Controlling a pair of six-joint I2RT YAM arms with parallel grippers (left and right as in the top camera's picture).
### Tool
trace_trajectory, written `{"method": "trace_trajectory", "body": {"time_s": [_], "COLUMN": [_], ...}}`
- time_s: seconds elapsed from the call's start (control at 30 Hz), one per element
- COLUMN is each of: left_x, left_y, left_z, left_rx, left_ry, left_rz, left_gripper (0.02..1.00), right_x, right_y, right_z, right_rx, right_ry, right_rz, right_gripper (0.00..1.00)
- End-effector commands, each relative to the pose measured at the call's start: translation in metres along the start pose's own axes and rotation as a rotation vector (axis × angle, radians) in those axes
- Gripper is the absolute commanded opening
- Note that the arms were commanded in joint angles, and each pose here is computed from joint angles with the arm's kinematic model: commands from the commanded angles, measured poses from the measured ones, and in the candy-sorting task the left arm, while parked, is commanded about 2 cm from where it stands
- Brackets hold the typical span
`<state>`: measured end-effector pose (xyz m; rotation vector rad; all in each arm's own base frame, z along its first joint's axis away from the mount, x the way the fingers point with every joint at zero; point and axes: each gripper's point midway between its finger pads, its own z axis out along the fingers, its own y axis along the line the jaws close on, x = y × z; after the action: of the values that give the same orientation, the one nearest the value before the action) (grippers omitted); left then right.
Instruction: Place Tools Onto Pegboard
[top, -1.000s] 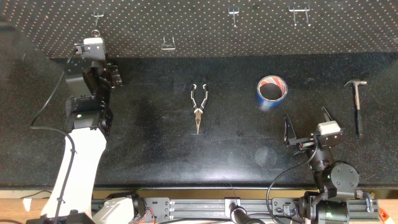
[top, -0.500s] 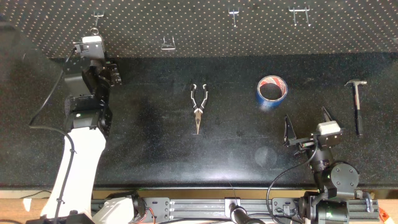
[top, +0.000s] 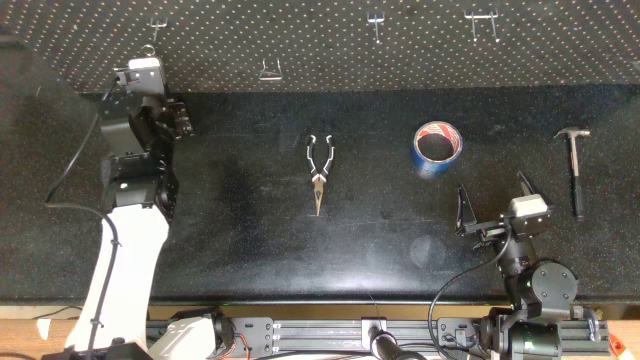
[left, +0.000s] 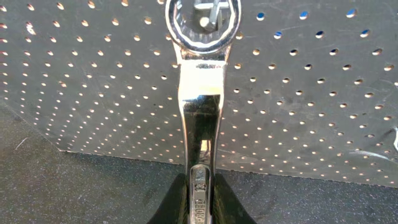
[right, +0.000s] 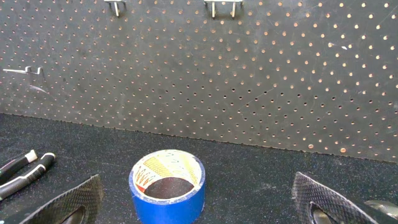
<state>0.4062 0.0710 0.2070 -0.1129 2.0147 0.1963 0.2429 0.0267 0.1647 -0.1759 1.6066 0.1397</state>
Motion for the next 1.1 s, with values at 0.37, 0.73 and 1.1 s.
{"method": "trace_trajectory", "body": {"time_s": [0.37,0.73,1.1], "left_x": [-0.016,-0.013,-0.006], "left_y": [0.007,0.007,0.005], "left_z": [0.007,0.014,0.027], "left_rx": [-0.030,-0.029,-0.024], "left_ry": [-0.036,-0.035,-0.026], "left_rz": [-0.022,-0.022,-0.021], "left_gripper": [0.027,0.029,0.027], "right_x": [0.001,0.001,0.001], "right_y": [0.001,0.001,0.001], "right_z": [0.000,0.000,0.000], "right_rx": [-0.006,-0.006,-0.006], "right_ry": [0.000,0.000,0.000], "right_rz": [0.015,0.015,0.015], "right_gripper": [0.996,0.996,0.996]}}
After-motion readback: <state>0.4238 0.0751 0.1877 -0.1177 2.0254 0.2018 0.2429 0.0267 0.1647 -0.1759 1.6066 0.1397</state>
